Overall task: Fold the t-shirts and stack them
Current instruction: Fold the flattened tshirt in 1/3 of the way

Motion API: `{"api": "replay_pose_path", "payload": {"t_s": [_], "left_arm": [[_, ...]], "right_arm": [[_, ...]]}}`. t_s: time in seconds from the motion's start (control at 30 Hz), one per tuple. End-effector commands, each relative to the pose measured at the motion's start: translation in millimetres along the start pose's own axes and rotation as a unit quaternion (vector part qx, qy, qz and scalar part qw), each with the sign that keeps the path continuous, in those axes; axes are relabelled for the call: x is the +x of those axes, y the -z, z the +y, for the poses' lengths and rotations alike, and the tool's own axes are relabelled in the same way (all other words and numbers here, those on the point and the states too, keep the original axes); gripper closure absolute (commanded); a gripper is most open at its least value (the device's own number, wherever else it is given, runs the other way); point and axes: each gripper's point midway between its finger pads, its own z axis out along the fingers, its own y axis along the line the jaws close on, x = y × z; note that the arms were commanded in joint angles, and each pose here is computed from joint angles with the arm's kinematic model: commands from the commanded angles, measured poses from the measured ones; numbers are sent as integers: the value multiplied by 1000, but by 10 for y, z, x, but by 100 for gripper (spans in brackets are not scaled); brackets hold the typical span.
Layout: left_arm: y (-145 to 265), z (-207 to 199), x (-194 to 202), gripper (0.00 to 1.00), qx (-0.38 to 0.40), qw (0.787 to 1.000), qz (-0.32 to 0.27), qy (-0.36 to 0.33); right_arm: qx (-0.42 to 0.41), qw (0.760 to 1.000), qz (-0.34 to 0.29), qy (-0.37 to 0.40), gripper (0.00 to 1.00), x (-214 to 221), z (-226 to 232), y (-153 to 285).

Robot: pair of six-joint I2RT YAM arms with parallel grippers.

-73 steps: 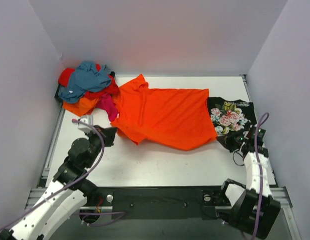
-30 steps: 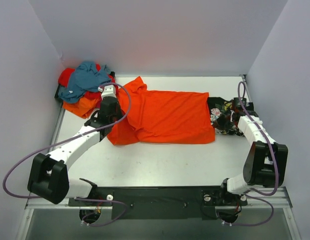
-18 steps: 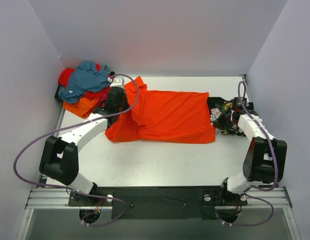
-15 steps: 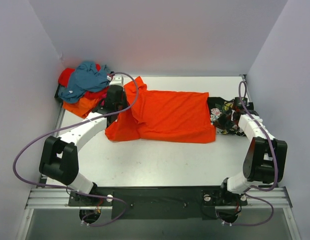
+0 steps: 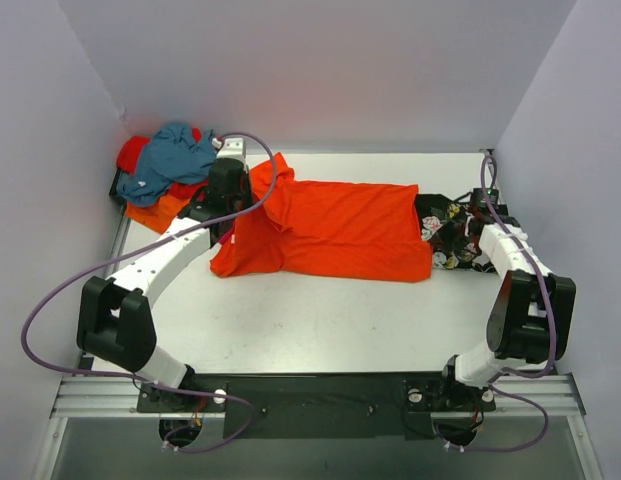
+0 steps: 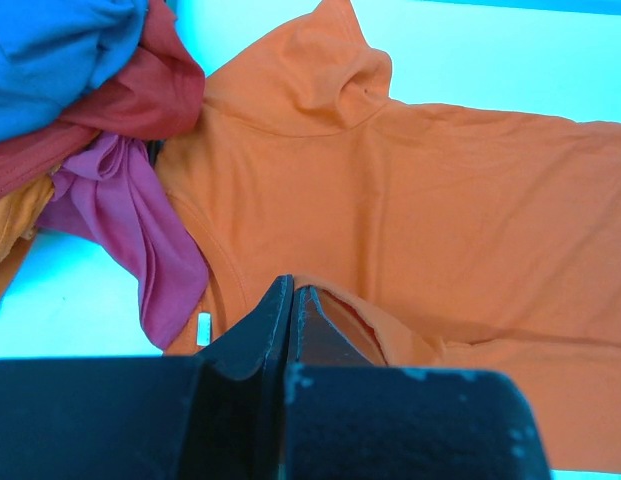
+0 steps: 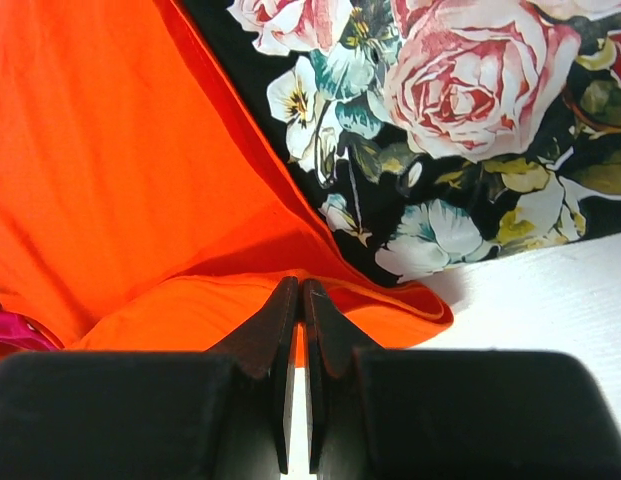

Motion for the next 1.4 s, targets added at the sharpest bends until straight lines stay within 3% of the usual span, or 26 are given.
{"api": "replay_pose_path", "payload": {"t_s": [0.0,0.3,0.9,1.37], "left_arm": [[15,-11,-228,100,0,1000,-22,-2],[-92,85,-215,100,-28,1000,-5,-4],[380,431,-53,100,-74,997,7,-2],[450,666,15,100,-129,991,17,-17]], "right_arm": [[-11,1000,-2,3,100,-101,96,-34],[-9,1000,10,10,100,-96,119,-127],[2,999,28,23,100,-29,173,-292],[11,999,39,21,100,16,180,-398]]}}
